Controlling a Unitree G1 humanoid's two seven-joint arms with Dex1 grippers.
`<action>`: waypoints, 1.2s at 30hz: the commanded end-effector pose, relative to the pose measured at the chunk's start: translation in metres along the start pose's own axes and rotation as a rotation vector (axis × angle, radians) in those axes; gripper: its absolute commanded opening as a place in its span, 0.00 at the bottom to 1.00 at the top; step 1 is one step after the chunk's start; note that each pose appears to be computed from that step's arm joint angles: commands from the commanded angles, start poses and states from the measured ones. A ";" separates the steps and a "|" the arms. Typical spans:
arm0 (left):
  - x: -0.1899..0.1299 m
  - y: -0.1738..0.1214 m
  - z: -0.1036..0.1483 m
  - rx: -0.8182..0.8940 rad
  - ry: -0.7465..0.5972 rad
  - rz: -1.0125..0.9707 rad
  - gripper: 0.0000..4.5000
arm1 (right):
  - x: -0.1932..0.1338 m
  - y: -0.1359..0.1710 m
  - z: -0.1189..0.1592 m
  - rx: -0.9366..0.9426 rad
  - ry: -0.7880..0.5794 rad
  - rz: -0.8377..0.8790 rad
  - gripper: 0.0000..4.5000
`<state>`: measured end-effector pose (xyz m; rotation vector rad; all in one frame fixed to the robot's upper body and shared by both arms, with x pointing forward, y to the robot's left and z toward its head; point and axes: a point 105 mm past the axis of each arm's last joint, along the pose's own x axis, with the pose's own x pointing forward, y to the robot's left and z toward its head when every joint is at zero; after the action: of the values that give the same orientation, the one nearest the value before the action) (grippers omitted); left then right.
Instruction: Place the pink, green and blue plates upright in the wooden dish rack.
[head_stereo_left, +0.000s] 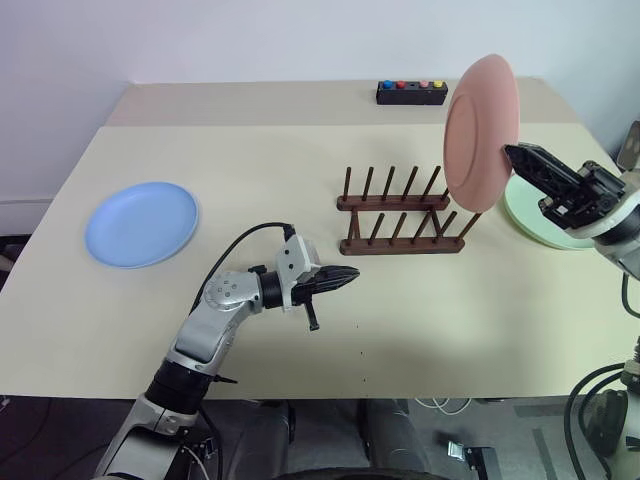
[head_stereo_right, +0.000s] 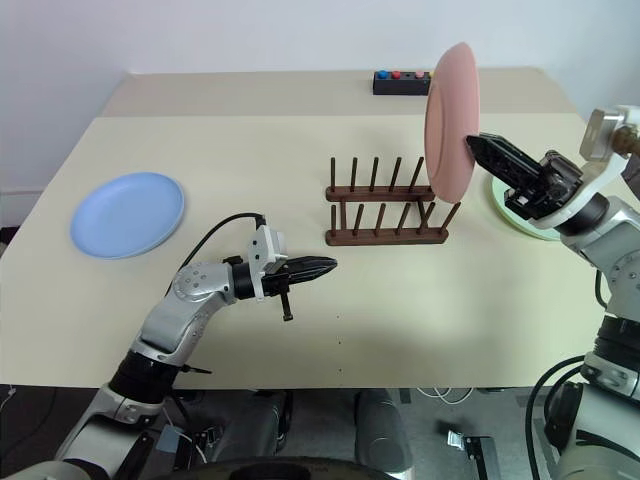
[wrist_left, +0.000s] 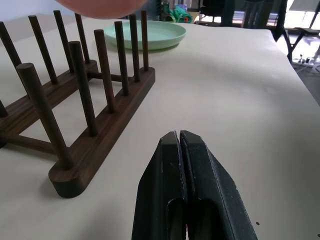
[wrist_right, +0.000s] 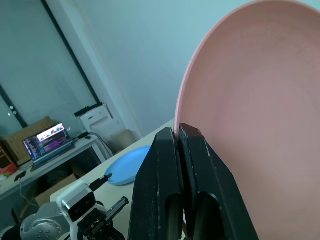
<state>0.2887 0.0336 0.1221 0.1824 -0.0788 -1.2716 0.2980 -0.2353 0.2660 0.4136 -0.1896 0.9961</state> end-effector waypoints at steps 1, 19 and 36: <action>0.001 -0.002 0.008 0.034 -0.017 -0.015 0.00 | -0.003 0.000 0.005 -0.004 -0.029 -0.001 0.00; 0.000 -0.002 0.006 0.038 -0.006 -0.012 0.00 | -0.014 -0.017 -0.003 0.063 -0.057 -0.078 0.42; -0.003 -0.003 0.005 0.030 -0.003 -0.003 0.00 | -0.100 -0.055 0.037 -0.507 0.110 -0.638 0.86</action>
<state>0.2877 0.0374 0.1164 0.2024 -0.0566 -1.2610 0.2969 -0.3468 0.2491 0.0474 -0.1893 0.3596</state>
